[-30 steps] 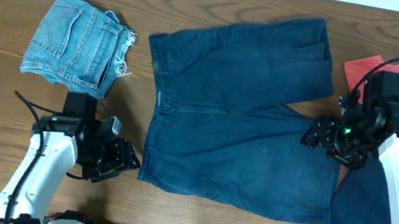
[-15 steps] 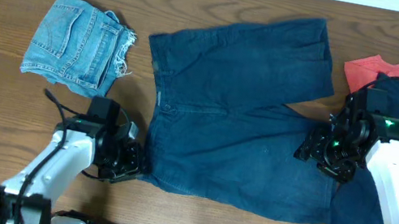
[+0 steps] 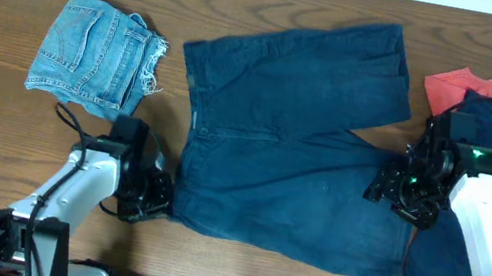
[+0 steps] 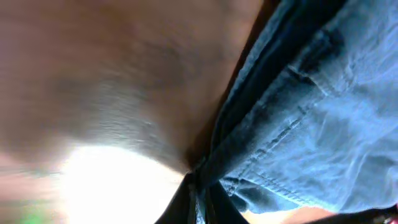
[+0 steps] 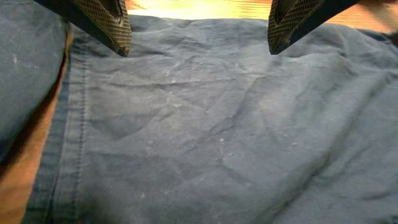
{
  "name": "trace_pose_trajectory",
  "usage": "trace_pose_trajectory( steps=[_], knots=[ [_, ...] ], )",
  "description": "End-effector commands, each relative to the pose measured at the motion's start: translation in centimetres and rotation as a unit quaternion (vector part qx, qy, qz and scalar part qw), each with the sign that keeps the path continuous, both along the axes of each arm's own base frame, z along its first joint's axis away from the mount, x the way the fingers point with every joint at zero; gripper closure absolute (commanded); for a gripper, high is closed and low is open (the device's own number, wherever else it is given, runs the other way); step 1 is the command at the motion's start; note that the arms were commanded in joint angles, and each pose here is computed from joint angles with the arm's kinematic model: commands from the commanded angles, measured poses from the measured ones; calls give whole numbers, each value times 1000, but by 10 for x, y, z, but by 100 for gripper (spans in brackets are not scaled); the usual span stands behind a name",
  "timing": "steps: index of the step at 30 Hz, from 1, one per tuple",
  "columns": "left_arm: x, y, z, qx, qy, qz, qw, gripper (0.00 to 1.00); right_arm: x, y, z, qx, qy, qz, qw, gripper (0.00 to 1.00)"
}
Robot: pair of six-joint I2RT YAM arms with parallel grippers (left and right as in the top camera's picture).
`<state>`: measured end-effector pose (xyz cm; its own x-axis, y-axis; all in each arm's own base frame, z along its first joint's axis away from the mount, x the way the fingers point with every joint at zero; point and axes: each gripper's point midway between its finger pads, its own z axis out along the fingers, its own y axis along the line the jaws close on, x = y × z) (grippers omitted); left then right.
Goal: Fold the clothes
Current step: 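Grasp the bottom hems of both shorts legs with left and right grippers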
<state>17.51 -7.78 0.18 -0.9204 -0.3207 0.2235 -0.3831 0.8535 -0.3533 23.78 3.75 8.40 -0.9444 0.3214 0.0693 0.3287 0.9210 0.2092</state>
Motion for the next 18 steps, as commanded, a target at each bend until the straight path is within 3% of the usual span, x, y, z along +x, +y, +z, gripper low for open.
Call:
trace_pose_trajectory(
  steps=[1, 6, 8, 15, 18],
  knots=[
    [24, 22, 7, 46, -23, 19, 998, 94, -13, -2, -12, -8, 26, -19, 999, 34],
    [28, 41, 9, 81, -22, 35, 996, 94, -33, -2, -34, -9, 57, -31, 998, 48],
    [26, 48, 8, 97, -16, 39, 994, 94, -42, -2, -43, -10, 69, -35, 997, 60],
    [28, 54, 7, 103, -19, 48, 993, 94, -72, 7, -58, 15, 115, -43, 992, 60],
    [28, 54, 7, 103, -19, 48, 993, 94, -81, 9, -59, 20, 132, -47, 990, 68]
  ],
)
